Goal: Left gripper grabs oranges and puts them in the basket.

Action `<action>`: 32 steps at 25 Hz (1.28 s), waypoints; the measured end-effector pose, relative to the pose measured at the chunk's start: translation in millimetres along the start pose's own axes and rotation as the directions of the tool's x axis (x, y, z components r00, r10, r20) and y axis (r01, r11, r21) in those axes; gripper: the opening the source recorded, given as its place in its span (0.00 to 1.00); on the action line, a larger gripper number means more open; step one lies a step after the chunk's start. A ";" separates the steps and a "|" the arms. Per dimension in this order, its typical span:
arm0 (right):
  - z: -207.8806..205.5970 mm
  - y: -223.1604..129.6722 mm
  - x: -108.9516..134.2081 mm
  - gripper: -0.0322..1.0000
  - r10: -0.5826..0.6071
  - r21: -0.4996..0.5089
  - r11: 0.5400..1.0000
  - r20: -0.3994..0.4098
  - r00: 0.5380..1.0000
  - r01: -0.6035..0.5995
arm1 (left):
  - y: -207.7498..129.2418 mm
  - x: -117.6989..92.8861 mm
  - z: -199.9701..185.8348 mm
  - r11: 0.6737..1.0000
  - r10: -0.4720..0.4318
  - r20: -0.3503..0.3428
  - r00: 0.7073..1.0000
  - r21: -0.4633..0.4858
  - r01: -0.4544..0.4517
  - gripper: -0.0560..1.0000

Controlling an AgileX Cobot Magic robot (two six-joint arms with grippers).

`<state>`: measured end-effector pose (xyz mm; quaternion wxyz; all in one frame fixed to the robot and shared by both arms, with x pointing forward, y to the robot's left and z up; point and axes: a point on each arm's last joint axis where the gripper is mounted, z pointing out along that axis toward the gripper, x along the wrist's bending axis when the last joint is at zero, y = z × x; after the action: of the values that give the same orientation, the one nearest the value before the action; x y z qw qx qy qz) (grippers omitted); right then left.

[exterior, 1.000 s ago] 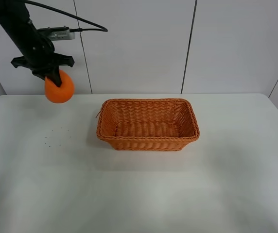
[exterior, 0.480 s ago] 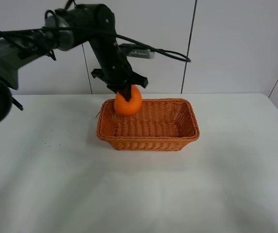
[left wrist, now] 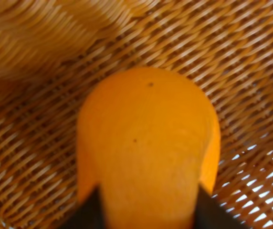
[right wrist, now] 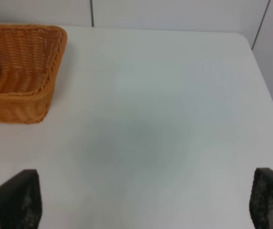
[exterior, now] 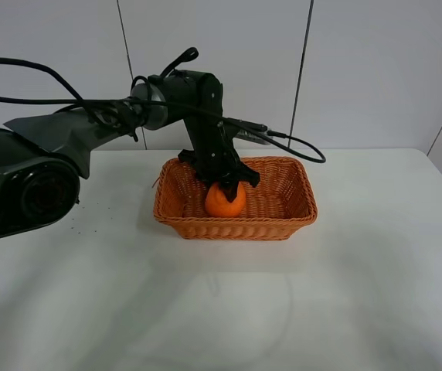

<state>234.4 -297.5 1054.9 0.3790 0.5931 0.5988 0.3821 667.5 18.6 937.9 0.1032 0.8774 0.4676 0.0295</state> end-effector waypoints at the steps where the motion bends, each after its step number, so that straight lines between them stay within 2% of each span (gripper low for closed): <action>1: 0.0 0.0 0.0 0.70 0.000 0.000 1.000 0.000 1.000 0.000 | 0.1 0.0 -0.7 1.000 -0.004 0.000 1.000 -0.001 0.004 0.73; 3: 0.0 0.0 0.0 0.70 0.000 0.000 1.000 0.000 1.000 0.000 | -0.2 0.0 -0.7 1.000 -0.014 0.000 1.000 0.002 0.014 0.84; 5: 0.0 0.0 0.0 0.70 0.000 0.000 1.000 0.000 1.000 0.000 | -1.6 -0.1 -1.2 1.000 -0.019 0.000 1.000 0.017 0.019 0.89; 10: 0.0 0.0 0.0 0.70 0.000 0.000 1.000 0.000 1.000 0.000 | -2.8 -0.2 -28.7 1.000 -0.005 0.001 1.000 0.008 0.005 0.92; 15: 0.0 0.0 0.0 0.70 0.000 0.000 1.000 0.000 1.000 0.000 | -3.2 13.3 -86.9 0.996 -0.012 -0.010 1.000 -0.093 0.011 0.92; 18: 0.0 0.0 0.1 0.70 0.001 0.000 1.000 -0.001 1.000 -0.001 | -7.8 34.5 -111.6 0.991 -0.055 -0.021 0.998 -0.121 0.052 0.92; 25: 0.0 0.0 0.1 0.70 0.001 0.000 1.000 -0.001 1.000 -0.001 | -17.4 96.3 -111.5 0.981 -0.165 -0.048 0.985 -0.111 0.158 0.92; 28: 0.0 0.0 0.1 0.70 0.001 0.000 1.000 -0.001 1.000 -0.001 | -27.7 137.4 -110.9 0.967 -0.238 -0.065 0.969 -0.109 0.231 0.92; 32: 0.0 0.0 0.1 0.70 0.001 0.000 1.000 -0.001 1.000 -0.001 | -51.3 199.9 -114.2 0.929 -0.362 -0.093 0.927 -0.113 0.352 0.92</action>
<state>234.4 -297.4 1054.9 0.3787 0.5931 0.5988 0.3824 720.9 229.1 1029.8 0.1217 0.7687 0.6226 0.0817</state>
